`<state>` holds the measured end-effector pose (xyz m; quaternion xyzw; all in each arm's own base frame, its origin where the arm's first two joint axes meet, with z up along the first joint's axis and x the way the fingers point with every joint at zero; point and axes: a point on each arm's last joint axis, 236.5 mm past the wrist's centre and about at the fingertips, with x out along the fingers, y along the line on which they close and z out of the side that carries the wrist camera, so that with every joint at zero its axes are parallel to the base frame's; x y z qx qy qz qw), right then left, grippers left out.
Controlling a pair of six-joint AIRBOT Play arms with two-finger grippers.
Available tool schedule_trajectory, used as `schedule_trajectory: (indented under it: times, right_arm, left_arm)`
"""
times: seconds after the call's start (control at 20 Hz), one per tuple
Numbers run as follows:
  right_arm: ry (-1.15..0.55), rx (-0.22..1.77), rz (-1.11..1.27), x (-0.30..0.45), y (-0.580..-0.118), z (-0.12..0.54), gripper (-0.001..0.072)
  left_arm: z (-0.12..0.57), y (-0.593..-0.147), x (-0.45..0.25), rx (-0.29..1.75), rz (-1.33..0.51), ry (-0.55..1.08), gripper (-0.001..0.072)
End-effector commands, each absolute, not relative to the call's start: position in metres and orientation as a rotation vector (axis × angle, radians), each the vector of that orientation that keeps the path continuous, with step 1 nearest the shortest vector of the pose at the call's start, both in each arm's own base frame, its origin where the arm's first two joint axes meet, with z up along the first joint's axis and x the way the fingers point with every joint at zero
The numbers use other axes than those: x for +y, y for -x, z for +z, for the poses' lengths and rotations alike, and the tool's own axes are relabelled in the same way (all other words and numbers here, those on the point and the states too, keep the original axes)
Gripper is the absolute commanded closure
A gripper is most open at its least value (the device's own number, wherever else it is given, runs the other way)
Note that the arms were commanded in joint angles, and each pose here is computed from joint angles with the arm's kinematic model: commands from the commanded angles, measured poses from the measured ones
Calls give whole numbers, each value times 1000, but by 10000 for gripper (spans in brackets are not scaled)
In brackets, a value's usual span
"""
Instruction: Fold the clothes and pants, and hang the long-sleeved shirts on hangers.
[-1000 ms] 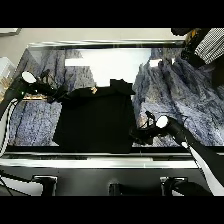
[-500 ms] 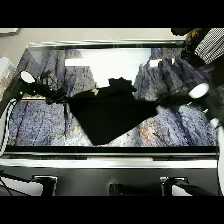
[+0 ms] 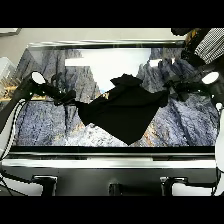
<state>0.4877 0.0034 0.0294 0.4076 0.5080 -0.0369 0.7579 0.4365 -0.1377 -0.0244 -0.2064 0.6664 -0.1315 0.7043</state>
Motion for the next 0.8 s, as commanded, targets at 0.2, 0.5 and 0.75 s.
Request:
schedule_trajectory:
  times: [0.2, 0.5, 0.75]
  right_arm:
    - [-718, 1471, 116, 51, -332, 20, 126]
    - [-880, 1479, 96, 142, -239, -59, 126]
    - [-861, 1409, 54, 172, -248, -82, 131]
  left_arm:
    - [-25, -430, -143, 1507, -308, 444, 691]
    - [-25, -428, -144, 1514, -311, 443, 691]
    - [-25, -427, -144, 1518, -312, 443, 691]
